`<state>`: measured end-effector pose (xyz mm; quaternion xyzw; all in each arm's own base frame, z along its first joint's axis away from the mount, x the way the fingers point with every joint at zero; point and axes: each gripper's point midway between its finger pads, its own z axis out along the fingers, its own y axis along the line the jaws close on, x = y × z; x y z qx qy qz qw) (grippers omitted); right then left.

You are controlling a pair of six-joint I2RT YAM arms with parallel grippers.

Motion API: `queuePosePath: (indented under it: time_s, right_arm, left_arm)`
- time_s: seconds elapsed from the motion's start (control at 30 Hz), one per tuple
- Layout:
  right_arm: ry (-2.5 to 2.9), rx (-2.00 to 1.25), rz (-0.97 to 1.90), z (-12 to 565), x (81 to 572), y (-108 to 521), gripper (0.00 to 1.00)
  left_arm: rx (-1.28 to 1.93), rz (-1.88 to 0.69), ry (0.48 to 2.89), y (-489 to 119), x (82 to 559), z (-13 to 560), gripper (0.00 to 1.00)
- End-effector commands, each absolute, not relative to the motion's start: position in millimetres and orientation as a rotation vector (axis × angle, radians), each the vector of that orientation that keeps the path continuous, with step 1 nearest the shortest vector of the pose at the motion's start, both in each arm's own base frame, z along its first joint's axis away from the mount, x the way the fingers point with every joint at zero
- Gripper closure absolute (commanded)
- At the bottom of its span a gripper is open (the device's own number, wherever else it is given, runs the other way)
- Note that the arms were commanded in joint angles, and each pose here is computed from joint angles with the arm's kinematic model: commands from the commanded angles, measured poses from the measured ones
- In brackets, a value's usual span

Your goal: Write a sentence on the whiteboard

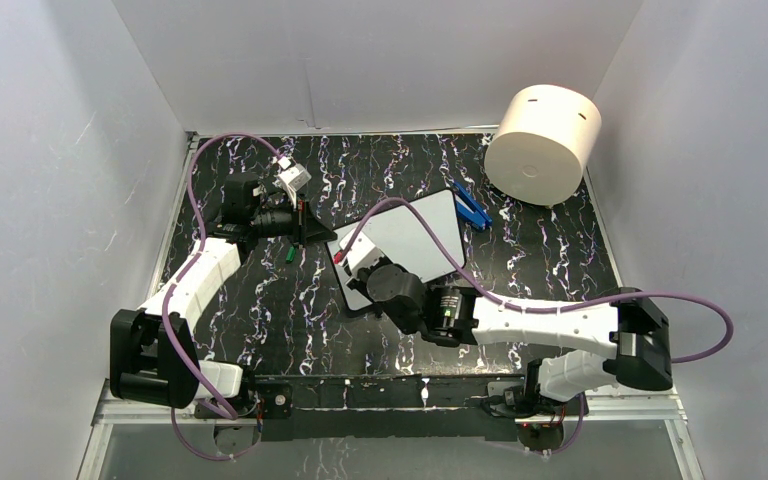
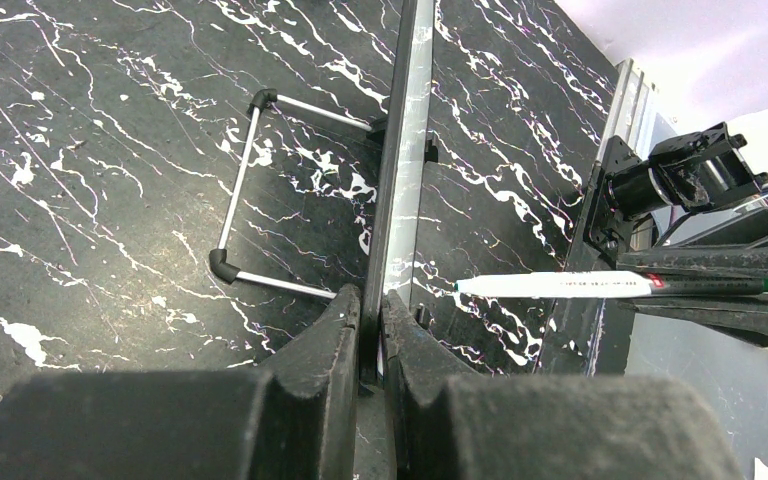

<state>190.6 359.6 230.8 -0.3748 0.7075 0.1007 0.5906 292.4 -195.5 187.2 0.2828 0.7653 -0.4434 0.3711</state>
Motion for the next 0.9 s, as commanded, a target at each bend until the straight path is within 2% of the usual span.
queuePosePath:
  time_s: [0.0, 0.87]
  right_arm:
    - [1.608, -0.774, 0.262, 264.8, 195.5, 369.8, 1.00]
    - [1.635, -0.776, 0.197, 252.9, 202.5, 380.7, 1.00]
  left_arm:
    - [0.720, -1.086, 1.996, -192.8, 297.8, 183.1, 1.00]
    - [0.723, -1.084, 2.007, -194.7, 296.9, 181.0, 1.00]
